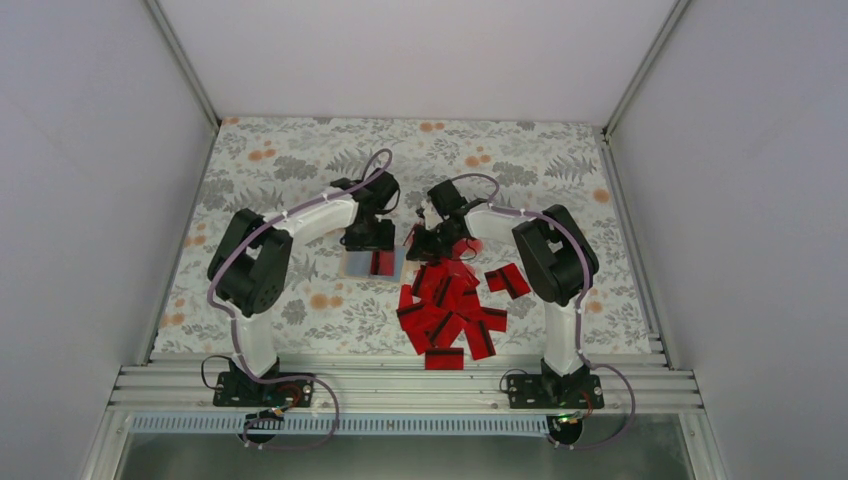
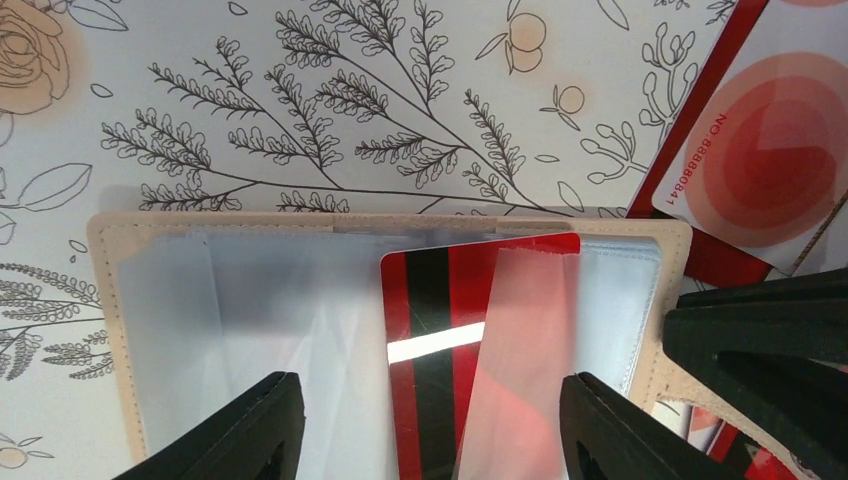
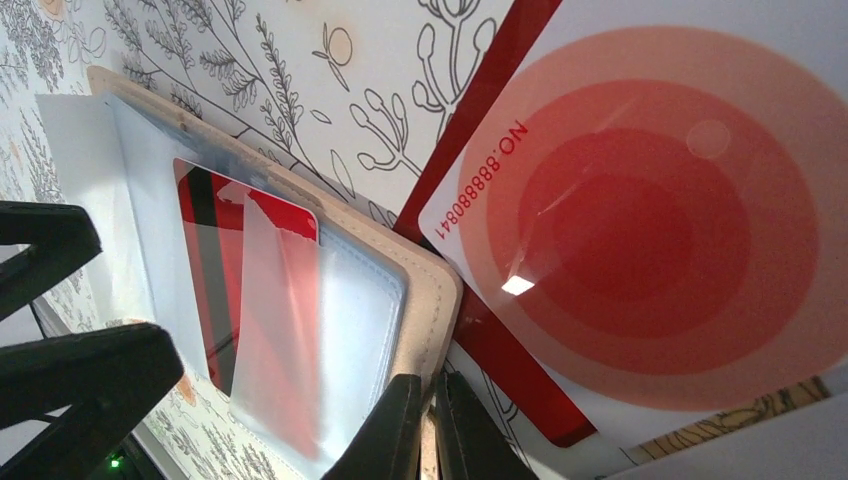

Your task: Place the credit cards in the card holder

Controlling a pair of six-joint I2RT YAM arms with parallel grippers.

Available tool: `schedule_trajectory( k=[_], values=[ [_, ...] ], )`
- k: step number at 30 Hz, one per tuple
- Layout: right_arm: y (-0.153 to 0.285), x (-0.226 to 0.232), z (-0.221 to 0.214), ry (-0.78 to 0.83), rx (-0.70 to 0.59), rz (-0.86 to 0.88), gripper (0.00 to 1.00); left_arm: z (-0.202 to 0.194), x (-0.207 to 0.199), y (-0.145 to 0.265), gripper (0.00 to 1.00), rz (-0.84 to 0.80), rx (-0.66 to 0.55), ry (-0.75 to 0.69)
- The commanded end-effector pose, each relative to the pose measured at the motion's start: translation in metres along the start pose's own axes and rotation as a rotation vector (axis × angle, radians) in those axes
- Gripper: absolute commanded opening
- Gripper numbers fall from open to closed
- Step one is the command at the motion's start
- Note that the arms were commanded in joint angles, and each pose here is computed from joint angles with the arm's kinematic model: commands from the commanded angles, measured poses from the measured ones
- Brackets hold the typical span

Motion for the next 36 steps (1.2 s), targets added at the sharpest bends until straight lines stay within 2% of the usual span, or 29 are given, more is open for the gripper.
schedule_trajectory(
  k=[1, 10, 14, 17, 24, 33, 36],
  values=[
    [0.001, 0.002, 0.006, 0.018, -0.008, -0.009, 0.06, 0.000, -0.001, -0.004, 0.63, -0.025, -0.009, 0.001],
    [-0.002, 0.001, 0.007, 0.018, -0.001, -0.008, 0.06, 0.008, -0.008, -0.022, 0.52, -0.040, 0.011, -0.029],
    [-0.003, 0.000, 0.008, 0.021, -0.001, -0.011, 0.06, 0.002, 0.001, -0.021, 0.48, 0.000, 0.017, -0.005],
    [-0.003, 0.001, 0.008, 0.027, 0.001, -0.008, 0.06, -0.002, 0.005, -0.019, 0.45, -0.028, 0.008, 0.013],
    [0.001, 0.011, 0.008, 0.065, 0.011, 0.032, 0.06, -0.007, 0.008, -0.022, 0.42, -0.077, 0.009, 0.033],
    [0.023, 0.033, 0.008, 0.189, -0.001, 0.069, 0.06, -0.001, -0.003, -0.025, 0.40, -0.211, -0.026, 0.040],
    [0.025, 0.042, 0.005, 0.209, 0.020, 0.129, 0.07, -0.003, -0.001, -0.027, 0.39, -0.212, -0.021, 0.045]
  ],
)
Point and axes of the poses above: each gripper's point midway between its finger pads, its own y axis back along the fingers, its own x axis along the line the jaws close on, z = x × y, the point moved 3 cm from there along y, back along the fingers, and after that the axes turned 9 degrees about -y, right-handed, at the moved point
